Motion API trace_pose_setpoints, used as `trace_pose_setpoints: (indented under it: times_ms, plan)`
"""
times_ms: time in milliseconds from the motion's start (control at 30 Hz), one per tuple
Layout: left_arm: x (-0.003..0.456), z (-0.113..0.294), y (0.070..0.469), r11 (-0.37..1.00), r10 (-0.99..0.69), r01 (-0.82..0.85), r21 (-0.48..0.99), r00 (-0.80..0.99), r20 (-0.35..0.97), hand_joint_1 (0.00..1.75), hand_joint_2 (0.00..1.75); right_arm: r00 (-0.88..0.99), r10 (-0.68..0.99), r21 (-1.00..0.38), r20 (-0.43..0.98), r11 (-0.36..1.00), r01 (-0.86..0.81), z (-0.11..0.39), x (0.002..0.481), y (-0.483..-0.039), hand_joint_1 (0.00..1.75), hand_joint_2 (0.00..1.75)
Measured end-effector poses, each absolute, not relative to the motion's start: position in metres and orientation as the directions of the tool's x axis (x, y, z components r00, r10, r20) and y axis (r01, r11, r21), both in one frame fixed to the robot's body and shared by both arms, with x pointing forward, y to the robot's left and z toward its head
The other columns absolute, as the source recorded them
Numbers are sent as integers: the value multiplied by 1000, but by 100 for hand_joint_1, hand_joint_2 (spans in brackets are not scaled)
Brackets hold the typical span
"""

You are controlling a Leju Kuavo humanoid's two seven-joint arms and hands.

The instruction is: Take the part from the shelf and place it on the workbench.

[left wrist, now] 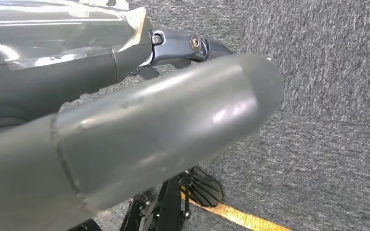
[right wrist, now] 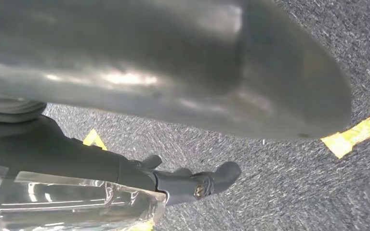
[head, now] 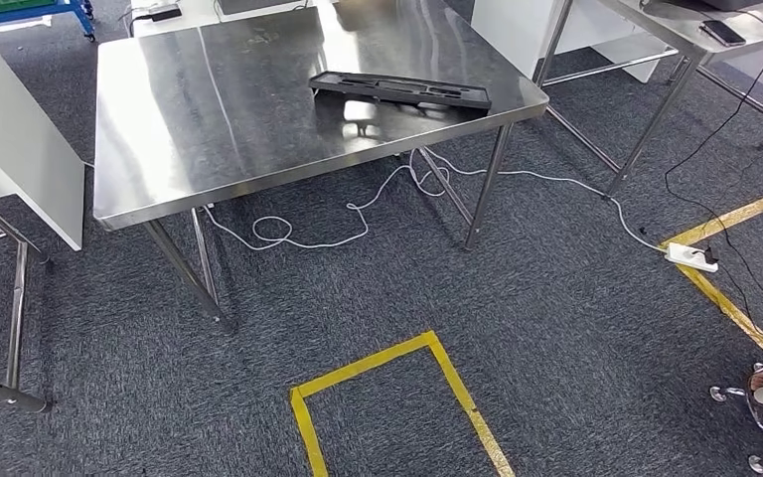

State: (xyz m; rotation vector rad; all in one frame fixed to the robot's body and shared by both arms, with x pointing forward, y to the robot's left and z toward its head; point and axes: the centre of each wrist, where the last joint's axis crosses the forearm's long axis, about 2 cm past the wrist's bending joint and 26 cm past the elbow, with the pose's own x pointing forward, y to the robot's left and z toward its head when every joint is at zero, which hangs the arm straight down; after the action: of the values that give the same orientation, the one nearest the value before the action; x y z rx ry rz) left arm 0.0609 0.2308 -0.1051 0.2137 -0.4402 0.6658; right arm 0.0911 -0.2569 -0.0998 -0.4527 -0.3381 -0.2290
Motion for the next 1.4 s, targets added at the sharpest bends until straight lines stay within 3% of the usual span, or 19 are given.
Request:
trace_pose_setpoints:
  times_ms: [1400]
  plan:
    - [62,-105,234,813,499,-581,34,727,472,0,0,881,-295,-365,371,826,430,-103,78,-261,0,0]
